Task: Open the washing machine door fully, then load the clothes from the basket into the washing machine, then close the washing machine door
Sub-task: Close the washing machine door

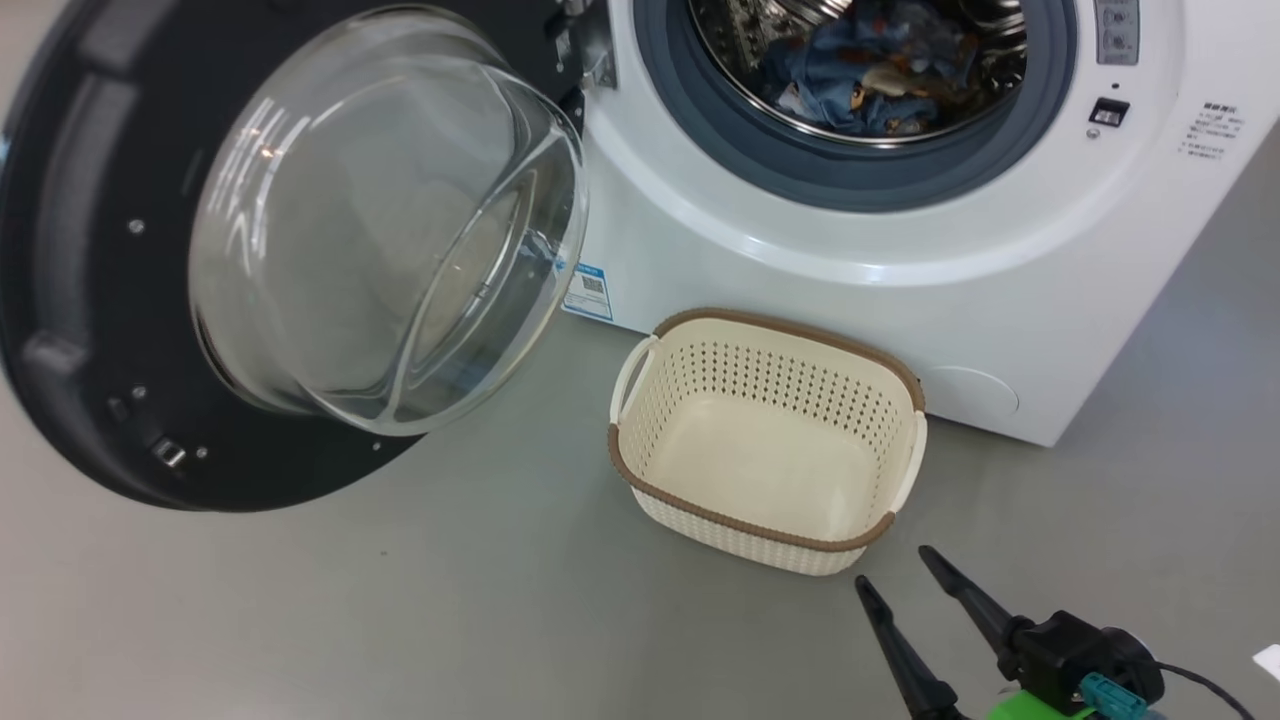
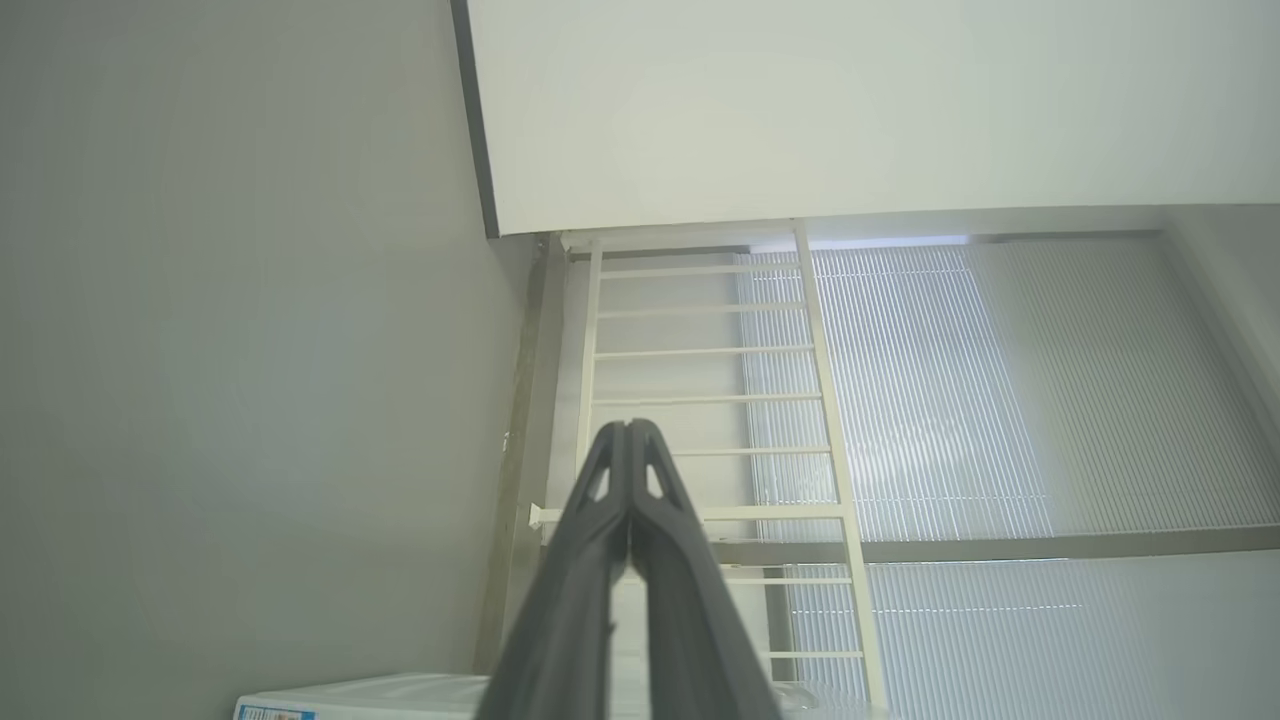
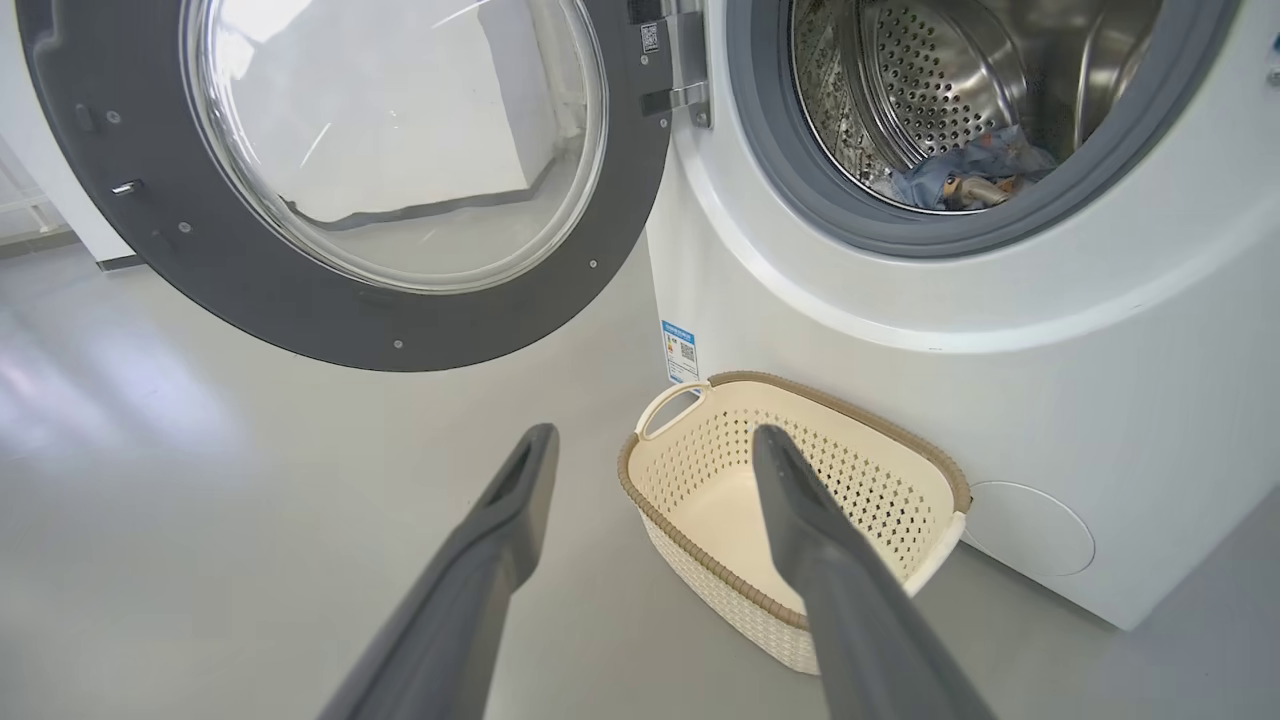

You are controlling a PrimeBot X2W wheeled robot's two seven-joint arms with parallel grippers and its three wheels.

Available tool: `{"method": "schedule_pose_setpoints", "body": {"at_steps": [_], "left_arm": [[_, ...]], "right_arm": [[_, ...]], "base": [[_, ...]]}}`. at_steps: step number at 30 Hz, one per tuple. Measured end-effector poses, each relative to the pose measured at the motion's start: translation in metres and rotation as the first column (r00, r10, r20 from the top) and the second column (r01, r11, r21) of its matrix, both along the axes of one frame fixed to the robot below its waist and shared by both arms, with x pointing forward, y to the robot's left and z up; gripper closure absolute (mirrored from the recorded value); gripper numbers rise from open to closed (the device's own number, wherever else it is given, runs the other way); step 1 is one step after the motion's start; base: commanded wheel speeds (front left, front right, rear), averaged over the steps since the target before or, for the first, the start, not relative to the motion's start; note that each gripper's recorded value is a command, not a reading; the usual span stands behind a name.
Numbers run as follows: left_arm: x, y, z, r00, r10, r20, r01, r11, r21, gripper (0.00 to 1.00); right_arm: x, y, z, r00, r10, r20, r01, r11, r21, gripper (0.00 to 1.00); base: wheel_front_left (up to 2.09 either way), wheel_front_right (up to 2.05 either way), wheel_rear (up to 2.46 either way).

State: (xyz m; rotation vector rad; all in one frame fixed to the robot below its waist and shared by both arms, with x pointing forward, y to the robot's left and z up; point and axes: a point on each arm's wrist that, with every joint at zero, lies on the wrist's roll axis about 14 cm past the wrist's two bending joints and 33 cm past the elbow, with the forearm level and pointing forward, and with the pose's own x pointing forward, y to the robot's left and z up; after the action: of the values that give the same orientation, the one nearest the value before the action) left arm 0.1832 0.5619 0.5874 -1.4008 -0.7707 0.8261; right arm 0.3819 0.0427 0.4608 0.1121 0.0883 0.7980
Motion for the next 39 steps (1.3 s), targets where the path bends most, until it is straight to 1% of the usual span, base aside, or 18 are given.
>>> {"method": "schedule_pose_setpoints", "body": {"at_steps": [8, 13, 16, 19, 24, 31, 35, 39], "left_arm": [[0.051, -0.014, -0.016, 0.991, -0.131, 0.009, 0.131, 0.991, -0.041, 1.00], [0.075, -0.025, -0.026, 0.975, -0.221, 0.011, 0.221, 0.973, -0.063, 1.00], [0.082, -0.026, -0.028, 0.974, -0.227, 0.019, 0.228, 0.971, -0.065, 1.00], [0.099, -0.032, -0.025, 0.960, -0.277, 0.034, 0.278, 0.958, -0.062, 1.00], [0.114, -0.040, -0.030, 0.949, -0.312, 0.040, 0.314, 0.946, -0.080, 1.00], [0.133, -0.058, -0.033, 0.908, -0.416, 0.057, 0.419, 0.904, -0.086, 1.00], [0.141, -0.070, -0.025, 0.863, -0.497, 0.090, 0.503, 0.862, -0.062, 1.00], [0.141, -0.084, -0.023, 0.810, -0.577, 0.106, 0.584, 0.811, -0.043, 1.00]], "right_arm": [[0.012, -0.021, -0.020, 0.999, -0.039, -0.032, 0.038, 0.999, -0.030, 0.00], [0.016, -0.024, -0.032, 0.998, -0.036, -0.053, 0.034, 0.998, -0.044, 0.00], [0.017, -0.024, -0.038, 0.997, -0.032, -0.066, 0.029, 0.998, -0.050, 0.00], [0.021, -0.027, -0.044, 0.997, -0.029, -0.070, 0.024, 0.998, -0.063, 0.00], [0.024, -0.030, -0.047, 0.997, -0.033, -0.073, 0.028, 0.997, -0.066, 0.00], [0.025, -0.035, -0.048, 0.996, -0.044, -0.074, 0.039, 0.997, -0.072, 0.00], [0.025, -0.035, -0.045, 0.997, -0.045, -0.066, 0.040, 0.997, -0.073, 0.00], [0.025, -0.035, -0.042, 0.997, -0.045, -0.057, 0.041, 0.997, -0.072, 0.00]], "base": [[0.00, 0.00, 0.00], [0.00, 0.00, 0.00], [0.00, 0.00, 0.00], [0.00, 0.00, 0.00], [0.00, 0.00, 0.00], [0.00, 0.00, 0.00], [0.00, 0.00, 0.00], [0.00, 0.00, 0.00]]}}
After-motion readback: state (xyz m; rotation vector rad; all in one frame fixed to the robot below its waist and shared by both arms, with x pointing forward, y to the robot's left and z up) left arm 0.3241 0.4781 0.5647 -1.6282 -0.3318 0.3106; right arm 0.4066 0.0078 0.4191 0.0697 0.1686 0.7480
